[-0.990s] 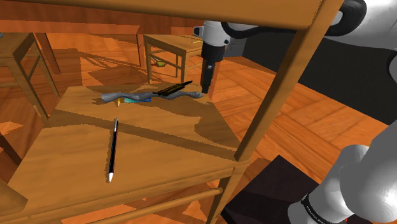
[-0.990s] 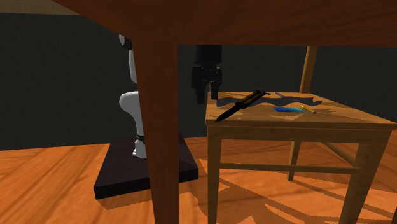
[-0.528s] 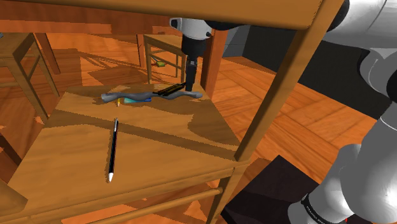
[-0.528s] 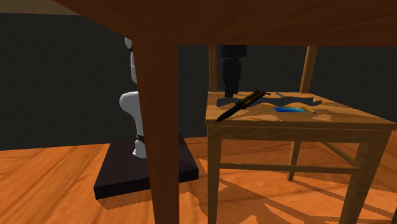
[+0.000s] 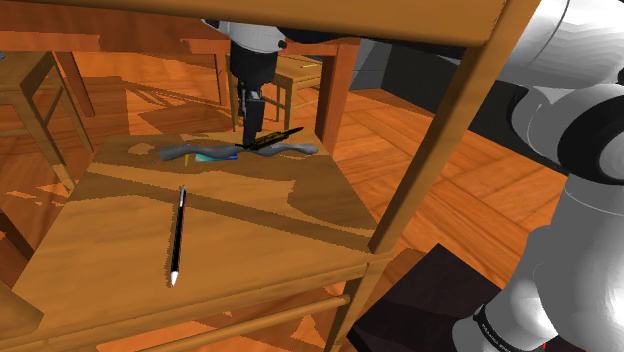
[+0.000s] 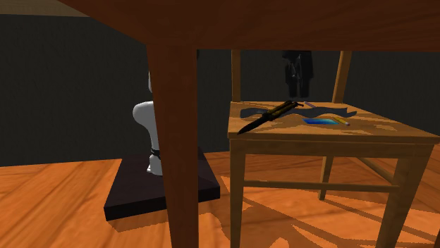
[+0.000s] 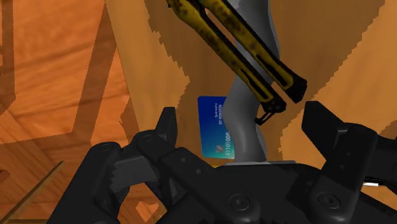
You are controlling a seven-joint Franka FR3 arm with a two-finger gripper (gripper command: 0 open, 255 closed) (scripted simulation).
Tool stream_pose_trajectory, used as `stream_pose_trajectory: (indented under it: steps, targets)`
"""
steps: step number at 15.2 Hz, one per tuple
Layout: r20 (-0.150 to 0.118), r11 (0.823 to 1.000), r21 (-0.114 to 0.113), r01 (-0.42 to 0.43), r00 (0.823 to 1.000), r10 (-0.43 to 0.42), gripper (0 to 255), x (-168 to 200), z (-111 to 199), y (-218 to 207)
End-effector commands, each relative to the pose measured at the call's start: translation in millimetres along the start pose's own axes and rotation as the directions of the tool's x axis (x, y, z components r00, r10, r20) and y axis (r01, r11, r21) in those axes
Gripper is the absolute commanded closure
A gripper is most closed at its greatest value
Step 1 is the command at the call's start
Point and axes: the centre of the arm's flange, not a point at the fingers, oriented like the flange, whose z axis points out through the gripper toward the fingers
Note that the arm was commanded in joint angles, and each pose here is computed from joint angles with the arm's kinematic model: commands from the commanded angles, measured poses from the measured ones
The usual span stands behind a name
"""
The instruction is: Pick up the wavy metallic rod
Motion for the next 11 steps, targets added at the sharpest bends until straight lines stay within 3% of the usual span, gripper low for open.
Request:
stream_pose_trajectory:
  steps: [1,10,11]
  targets:
    - [-0.011,0.999,-0.005,0.032,0.999,-0.032,0,13,2,-4]
    - [-0.011,0.999,-0.005,0.032,0.999,-0.032,0,9,36,-10]
    - [-0.011,0.999,-0.005,0.032,0.999,-0.032,255,9,36,-10]
